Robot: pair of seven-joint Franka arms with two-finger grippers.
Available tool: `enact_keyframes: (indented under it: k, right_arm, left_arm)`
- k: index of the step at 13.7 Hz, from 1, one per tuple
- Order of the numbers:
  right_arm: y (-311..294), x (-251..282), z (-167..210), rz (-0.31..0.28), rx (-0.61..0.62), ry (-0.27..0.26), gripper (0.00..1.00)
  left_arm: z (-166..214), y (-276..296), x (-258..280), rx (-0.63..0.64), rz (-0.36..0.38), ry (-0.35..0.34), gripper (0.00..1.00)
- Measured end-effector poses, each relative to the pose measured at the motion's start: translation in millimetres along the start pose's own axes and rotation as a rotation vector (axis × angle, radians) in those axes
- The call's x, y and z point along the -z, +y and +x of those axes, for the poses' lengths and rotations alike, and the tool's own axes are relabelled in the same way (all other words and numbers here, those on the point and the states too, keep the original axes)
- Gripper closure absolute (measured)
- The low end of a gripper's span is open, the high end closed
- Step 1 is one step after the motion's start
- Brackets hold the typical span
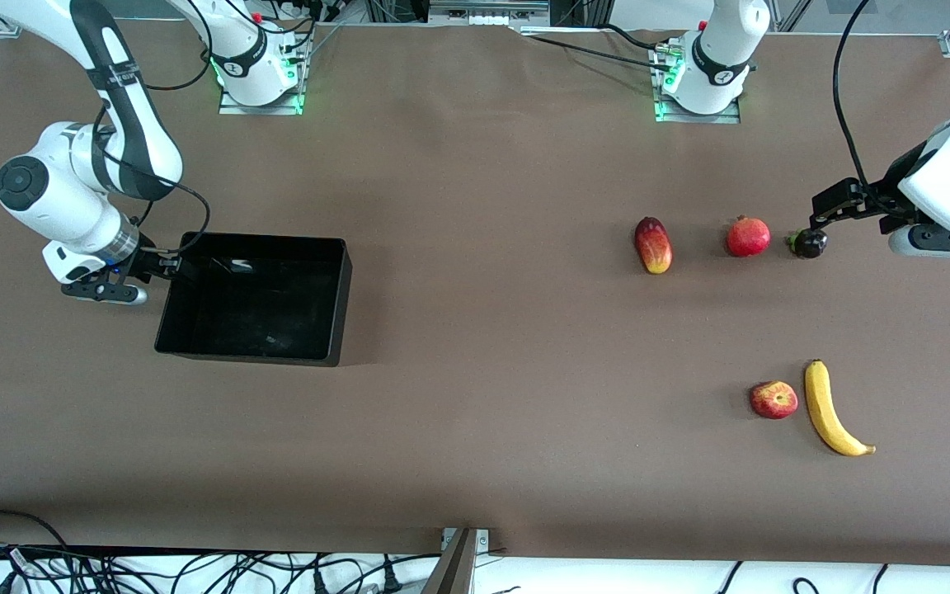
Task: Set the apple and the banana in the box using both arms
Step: 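Reach the right gripper to the box rim while the left gripper reaches the apple, then drag the box with the right gripper while the left gripper grasps the apple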
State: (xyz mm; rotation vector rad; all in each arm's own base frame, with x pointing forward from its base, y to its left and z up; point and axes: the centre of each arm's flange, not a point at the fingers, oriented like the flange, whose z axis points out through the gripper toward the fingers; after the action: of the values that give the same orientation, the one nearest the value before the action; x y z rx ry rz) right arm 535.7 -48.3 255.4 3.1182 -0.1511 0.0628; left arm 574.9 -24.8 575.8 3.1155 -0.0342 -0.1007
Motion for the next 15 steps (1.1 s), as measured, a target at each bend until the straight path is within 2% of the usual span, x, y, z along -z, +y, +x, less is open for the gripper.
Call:
enact_keyframes:
  k: [2,3,5,9,11,15]
  right_arm:
    - [0.0,-9.9,-0.6,-0.003,0.001,-0.006,0.05]
    - [0.0,-11.7,-0.9,-0.003,0.001,-0.008,0.13]
    - [0.0,-12.8,-1.0,-0.003,0.001,-0.009,0.37]
    - [-0.2,-14.2,-1.4,-0.004,0.001,-0.012,0.78]
    - [-6.3,-13.1,-0.5,0.000,0.012,-0.009,0.95]
    - [-50.6,8.7,15.7,0.042,0.024,0.045,0.95]
  left_arm:
    - [17.7,-0.7,-16.4,0.002,-0.001,0.030,0.00]
    - [32.1,-1.6,-33.8,0.004,-0.001,0.042,0.00]
    - [62.0,-5.4,-77.7,0.010,-0.001,0.055,0.00]
    - [108.0,-20.5,-158.1,0.032,0.000,0.089,0.00]
    - [123.6,-27.1,-179.7,0.031,0.001,0.102,0.00]
    - [153.7,-38.7,-220.0,0.010,0.013,0.168,0.00]
